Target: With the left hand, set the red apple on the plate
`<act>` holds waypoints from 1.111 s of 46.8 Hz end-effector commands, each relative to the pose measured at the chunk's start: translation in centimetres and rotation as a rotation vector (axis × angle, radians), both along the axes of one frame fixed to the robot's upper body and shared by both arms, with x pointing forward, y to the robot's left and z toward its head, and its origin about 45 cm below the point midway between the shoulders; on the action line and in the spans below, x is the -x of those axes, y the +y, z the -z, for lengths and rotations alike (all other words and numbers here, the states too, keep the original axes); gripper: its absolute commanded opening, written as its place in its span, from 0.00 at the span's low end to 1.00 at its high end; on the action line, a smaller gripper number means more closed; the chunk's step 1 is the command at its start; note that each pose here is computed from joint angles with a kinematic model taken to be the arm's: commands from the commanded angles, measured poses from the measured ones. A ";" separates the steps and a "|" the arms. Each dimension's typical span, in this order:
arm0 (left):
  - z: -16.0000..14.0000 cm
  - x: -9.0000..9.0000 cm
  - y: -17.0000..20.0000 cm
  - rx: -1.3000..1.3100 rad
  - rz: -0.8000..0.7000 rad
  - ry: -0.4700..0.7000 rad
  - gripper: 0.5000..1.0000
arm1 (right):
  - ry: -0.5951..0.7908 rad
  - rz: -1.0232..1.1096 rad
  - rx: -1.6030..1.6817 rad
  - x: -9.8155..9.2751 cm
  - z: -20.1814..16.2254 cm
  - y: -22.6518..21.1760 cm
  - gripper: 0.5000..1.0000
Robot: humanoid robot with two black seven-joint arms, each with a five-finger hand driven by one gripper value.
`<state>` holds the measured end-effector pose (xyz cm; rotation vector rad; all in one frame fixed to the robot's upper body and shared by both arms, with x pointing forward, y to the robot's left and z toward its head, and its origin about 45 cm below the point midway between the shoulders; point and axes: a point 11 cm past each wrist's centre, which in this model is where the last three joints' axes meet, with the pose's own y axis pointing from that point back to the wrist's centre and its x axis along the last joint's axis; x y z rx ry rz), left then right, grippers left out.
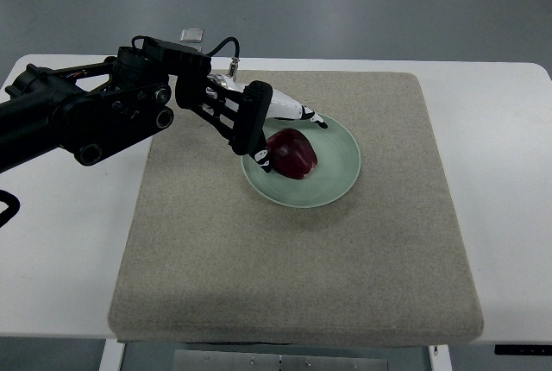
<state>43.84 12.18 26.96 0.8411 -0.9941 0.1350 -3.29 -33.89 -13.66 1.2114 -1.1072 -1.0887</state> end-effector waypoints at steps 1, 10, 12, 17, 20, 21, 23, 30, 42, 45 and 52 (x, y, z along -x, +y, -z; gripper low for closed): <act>-0.2 -0.2 0.3 0.002 -0.007 -0.004 0.99 | 0.000 0.000 0.000 0.0 0.0 0.0 0.93; -0.4 -1.2 2.1 0.000 -0.063 -0.005 0.99 | 0.000 -0.001 0.000 0.0 0.0 0.0 0.93; -0.3 -1.6 2.8 -0.002 -0.086 -0.003 0.99 | 0.000 0.000 0.000 0.0 0.0 0.0 0.93; -0.4 -2.6 4.3 -0.004 -0.144 -0.001 0.99 | 0.000 -0.001 0.000 0.0 0.0 0.0 0.93; -0.4 -3.0 4.9 -0.003 -0.166 0.000 0.99 | 0.000 0.000 0.000 0.0 0.0 0.0 0.93; -0.5 -3.1 5.1 0.001 -0.173 -0.001 0.99 | 0.000 0.000 0.000 0.0 0.0 0.0 0.93; -0.6 -3.3 5.5 0.009 -0.191 0.001 0.99 | 0.000 0.000 0.000 0.0 0.0 0.0 0.93; -1.8 -4.4 7.0 0.079 -0.265 0.010 0.99 | 0.000 -0.001 0.000 0.0 0.0 0.0 0.93; -2.2 -6.6 11.1 0.224 -0.463 0.022 0.99 | 0.000 0.000 0.000 0.0 0.0 0.0 0.93; -2.5 -7.1 11.9 0.284 -0.517 0.001 0.99 | 0.000 0.000 0.000 0.0 0.0 0.0 0.93; -3.0 -8.2 12.6 0.408 -0.617 -0.023 0.99 | 0.000 -0.001 0.000 0.0 0.0 0.0 0.93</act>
